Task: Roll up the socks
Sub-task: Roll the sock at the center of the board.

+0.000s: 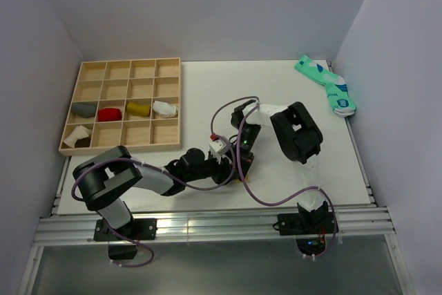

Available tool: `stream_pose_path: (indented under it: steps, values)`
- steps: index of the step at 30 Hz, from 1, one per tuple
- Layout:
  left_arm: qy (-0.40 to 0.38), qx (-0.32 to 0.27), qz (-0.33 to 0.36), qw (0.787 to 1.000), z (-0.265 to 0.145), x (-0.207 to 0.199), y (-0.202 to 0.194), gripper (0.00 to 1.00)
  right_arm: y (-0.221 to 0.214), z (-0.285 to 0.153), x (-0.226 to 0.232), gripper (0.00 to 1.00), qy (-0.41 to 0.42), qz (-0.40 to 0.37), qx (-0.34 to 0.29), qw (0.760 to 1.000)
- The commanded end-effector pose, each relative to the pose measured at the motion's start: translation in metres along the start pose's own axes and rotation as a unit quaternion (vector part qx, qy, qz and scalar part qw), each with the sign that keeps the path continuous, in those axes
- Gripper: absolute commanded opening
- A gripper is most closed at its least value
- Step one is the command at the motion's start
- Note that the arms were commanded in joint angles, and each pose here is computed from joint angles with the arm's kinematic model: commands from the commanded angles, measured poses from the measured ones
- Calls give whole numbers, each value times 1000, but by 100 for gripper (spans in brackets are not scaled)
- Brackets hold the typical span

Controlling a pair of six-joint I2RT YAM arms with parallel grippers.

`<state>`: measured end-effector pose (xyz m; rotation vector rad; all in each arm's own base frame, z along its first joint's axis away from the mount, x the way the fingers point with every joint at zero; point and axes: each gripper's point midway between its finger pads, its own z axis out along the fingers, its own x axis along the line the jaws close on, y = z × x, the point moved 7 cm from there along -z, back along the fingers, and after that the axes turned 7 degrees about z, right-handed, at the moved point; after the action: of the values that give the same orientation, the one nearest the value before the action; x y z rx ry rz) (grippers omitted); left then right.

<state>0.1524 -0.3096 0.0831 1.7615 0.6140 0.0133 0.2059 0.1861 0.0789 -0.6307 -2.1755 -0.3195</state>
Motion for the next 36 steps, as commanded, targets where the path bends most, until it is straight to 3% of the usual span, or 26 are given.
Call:
stream_pose_path:
  steps: [1, 36]
  values:
    - [-5, -13, 28, 999, 12, -1, 16, 47, -3, -7, 10, 9, 13, -7, -6, 1000]
    - [-48, 20, -5, 999, 15, -2, -13, 46, -3, -11, 2, 7, 15, 10, -22, 1000]
